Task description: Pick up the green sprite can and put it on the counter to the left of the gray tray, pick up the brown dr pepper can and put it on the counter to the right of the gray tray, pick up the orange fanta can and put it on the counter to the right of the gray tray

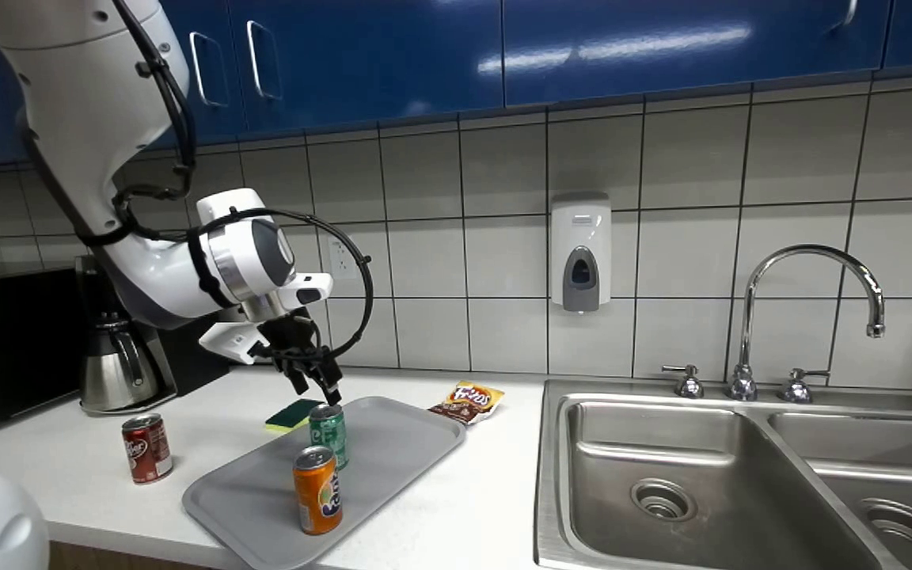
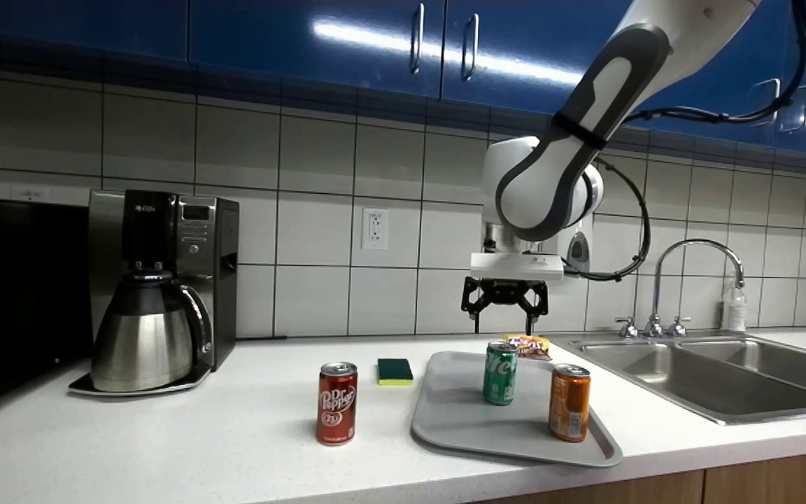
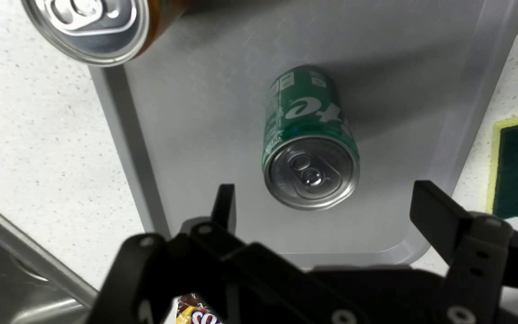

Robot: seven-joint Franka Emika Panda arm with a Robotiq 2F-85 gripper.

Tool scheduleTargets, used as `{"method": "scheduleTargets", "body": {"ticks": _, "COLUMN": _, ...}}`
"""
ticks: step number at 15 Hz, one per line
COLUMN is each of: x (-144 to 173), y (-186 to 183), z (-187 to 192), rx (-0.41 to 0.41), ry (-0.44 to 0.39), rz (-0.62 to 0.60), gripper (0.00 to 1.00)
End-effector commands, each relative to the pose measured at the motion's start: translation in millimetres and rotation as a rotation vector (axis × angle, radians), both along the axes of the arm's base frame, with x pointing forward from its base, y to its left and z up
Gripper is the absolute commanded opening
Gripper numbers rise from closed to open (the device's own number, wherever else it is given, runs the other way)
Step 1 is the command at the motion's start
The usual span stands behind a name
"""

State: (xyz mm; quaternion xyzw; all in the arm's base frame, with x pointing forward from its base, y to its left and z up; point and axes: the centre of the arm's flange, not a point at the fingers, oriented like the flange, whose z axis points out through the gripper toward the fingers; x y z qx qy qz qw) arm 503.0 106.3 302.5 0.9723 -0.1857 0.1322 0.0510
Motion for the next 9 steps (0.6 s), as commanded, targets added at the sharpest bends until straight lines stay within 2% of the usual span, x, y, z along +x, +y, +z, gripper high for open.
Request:
{"method": "scheduleTargets", "body": {"ticks": 1, "x": -1.3, "y": -9.3, "z": -3.1, "rx": -0.007, "ry": 0.002, "rz": 0.018, "gripper": 1.00}}
{"method": "scheduleTargets", "body": {"ticks": 9, "x": 15.6, "y": -10.9, "z": -24.6, "rx": -0.005, "ry": 0.035, "rz": 0.003, "gripper": 1.00}}
